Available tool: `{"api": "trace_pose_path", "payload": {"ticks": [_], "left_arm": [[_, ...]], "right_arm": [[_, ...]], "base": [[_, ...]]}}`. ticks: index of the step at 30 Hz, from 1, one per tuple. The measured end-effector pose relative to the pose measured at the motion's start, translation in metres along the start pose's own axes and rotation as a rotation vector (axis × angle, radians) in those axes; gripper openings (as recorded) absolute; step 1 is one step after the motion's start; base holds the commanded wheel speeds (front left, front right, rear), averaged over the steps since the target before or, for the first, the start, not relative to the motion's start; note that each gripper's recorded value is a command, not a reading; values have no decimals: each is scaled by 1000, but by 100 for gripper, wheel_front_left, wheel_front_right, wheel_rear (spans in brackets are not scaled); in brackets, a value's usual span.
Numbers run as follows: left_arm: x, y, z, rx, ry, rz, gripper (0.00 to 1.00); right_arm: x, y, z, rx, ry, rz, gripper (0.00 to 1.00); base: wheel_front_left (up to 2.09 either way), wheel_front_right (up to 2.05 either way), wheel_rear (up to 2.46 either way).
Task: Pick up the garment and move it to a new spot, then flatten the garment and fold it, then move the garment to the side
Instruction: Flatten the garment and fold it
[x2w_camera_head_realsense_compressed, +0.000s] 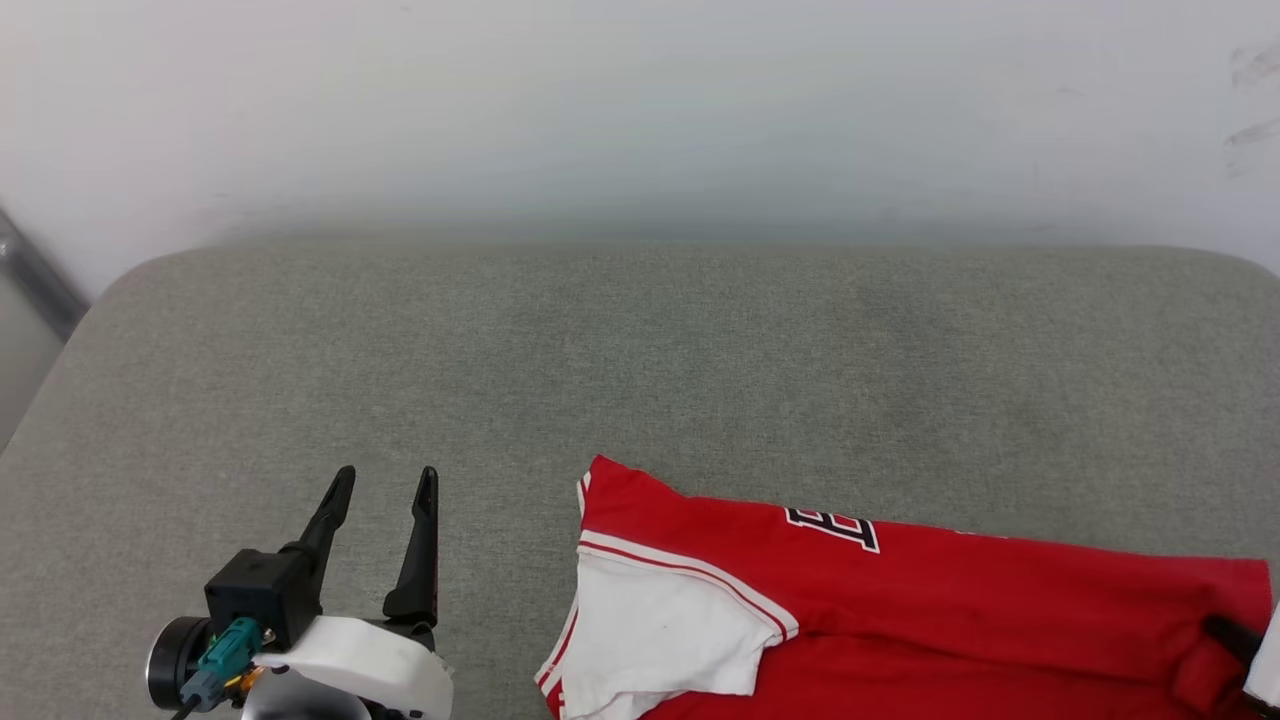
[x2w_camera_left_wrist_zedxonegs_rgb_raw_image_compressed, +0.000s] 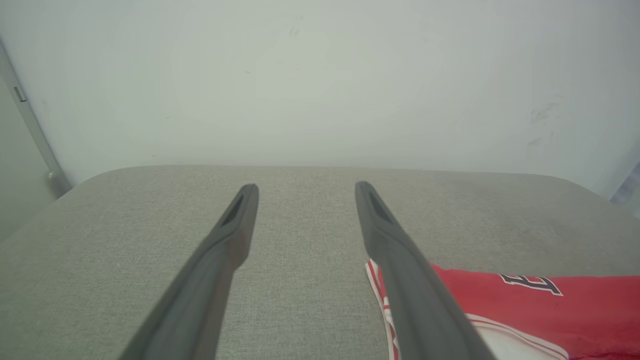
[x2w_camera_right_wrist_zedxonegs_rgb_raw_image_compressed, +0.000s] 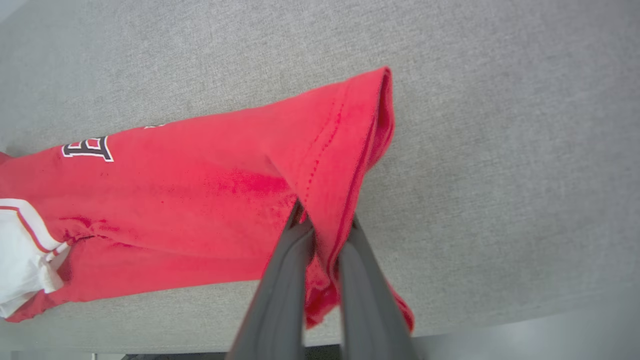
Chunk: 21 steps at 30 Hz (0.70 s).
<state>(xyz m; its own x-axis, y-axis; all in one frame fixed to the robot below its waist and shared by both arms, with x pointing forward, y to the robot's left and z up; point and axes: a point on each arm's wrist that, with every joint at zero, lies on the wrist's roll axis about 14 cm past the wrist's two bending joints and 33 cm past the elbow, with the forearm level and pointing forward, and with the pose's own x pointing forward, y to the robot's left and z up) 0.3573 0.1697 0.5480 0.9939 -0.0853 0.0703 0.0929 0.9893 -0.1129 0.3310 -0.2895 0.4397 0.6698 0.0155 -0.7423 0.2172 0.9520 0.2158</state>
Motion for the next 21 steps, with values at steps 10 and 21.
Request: {"api": "trace_pose_path", "payload": {"ticks": [10,21], "left_arm": [[4,-4,-3,-11,7,-10,100],[5,6,-6,-8,18,7,100]], "right_arm": [[0,91,-4,312,102,424,0],[13,235,-50,363,363,853,0]], "base": [[0,0,0],[0,0,0]]}}
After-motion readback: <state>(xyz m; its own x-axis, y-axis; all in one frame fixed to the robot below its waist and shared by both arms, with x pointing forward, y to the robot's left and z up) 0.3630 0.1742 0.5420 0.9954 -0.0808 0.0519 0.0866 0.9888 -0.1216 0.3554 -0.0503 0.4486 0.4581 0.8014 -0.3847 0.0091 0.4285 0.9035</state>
